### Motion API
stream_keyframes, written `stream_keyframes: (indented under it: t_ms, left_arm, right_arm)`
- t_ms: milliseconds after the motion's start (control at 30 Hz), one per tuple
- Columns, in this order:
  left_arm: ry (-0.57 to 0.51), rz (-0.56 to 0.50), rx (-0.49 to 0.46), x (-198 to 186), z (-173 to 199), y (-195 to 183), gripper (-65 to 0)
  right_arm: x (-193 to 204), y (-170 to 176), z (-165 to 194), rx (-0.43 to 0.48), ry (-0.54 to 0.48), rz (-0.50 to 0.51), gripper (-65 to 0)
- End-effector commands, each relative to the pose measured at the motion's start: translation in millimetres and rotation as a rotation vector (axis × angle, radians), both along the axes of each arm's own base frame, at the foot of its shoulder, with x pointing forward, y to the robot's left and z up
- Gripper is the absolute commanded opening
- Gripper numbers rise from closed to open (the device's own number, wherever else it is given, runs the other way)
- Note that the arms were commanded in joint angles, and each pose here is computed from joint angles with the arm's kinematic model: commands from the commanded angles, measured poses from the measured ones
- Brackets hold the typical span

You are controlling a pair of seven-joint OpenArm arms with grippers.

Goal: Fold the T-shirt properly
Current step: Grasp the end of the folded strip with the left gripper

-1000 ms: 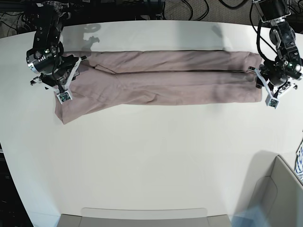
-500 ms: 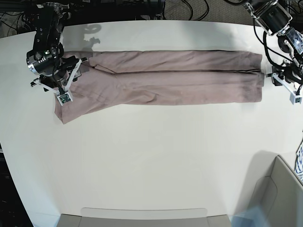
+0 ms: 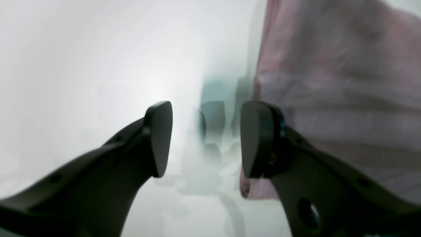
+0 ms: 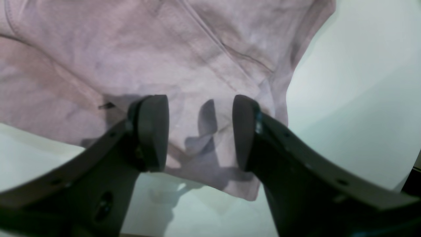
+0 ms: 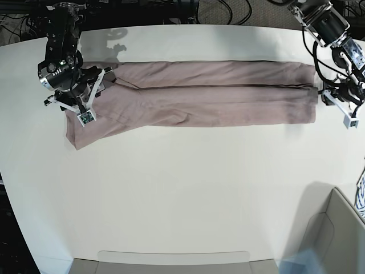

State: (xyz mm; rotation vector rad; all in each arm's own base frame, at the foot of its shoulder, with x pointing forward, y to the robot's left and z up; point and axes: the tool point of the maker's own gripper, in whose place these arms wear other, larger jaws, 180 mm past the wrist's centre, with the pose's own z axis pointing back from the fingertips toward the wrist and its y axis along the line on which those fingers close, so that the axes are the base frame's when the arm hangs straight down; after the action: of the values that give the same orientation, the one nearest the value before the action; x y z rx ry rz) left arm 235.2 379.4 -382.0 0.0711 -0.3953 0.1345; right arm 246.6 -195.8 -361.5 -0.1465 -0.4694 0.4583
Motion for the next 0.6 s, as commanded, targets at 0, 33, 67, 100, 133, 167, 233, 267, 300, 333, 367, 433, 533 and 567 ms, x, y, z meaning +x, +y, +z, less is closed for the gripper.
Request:
stream_keyframes:
  t_ms: [0, 33, 67, 100, 133, 167, 233, 267, 300, 333, 367, 433, 533, 567]
  left_arm:
    - [-0.028, -0.006, 0.018, 6, 10, 3, -32.1]
    - [-0.028, -0.006, 0.01, 7, 8, 0, -32.1]
    - [-0.026, -0.006, 0.004, 6, 6, -2, -32.1]
    - [-0.026, -0.007, 0.001, 6, 5, -3, -32.1]
    - [-0.026, -0.007, -0.001, 6, 5, -4, -32.1]
    - [-0.026, -0.007, -0.002, 6, 4, -4, -32.1]
    - [-0.026, -0.009, -0.008, 7, 3, -7, -32.1]
    - [-0.024, -0.016, -0.014, 8, 1, -11, -32.1]
    - [-0.015, -0.03, -0.014, 8, -1, -15, -32.1]
    - [-0.008, -0.045, -0.014, 10, -3, -19, -32.2]
    - [-0.003, -0.056, -0.015, 11, -5, -22, -32.2]
    - [0.025, -0.076, -0.028, 5, -14, -32, -32.2]
    - [0.038, -0.094, -0.038, 2, -23, -41, -32.2]
    - [0.041, -0.095, -0.034, 2, -25, -41, -32.2]
  right_arm:
    - [7, -3, 9, -0.012, -0.033, 0.002, -34.0]
    - [7, -3, 9, -0.012, -0.033, 0.002, -34.0]
    - [7, -3, 9, -0.012, -0.033, 0.002, -34.0]
    - [7, -3, 9, -0.012, -0.033, 0.002, -34.0]
    - [7, -3, 9, -0.012, -0.033, 0.002, -34.0]
    - [7, -3, 9, -0.012, -0.033, 0.002, -34.0]
    - [7, -3, 9, -0.012, -0.033, 0.002, -34.0]
    - [7, -3, 9, -0.012, -0.033, 0.002, -34.0]
    - [7, -4, 9, -0.014, -0.033, 0.002, -34.0]
    - [7, -4, 9, -0.014, -0.033, 0.002, -34.0]
    - [7, -4, 9, -0.014, -0.033, 0.002, -34.0]
    - [7, -3, 9, -0.013, -0.034, 0.004, -34.0]
    - [7, -3, 8, -0.013, -0.033, 0.004, -34.0]
    - [7, -4, 9, -0.014, -0.033, 0.004, -34.0]
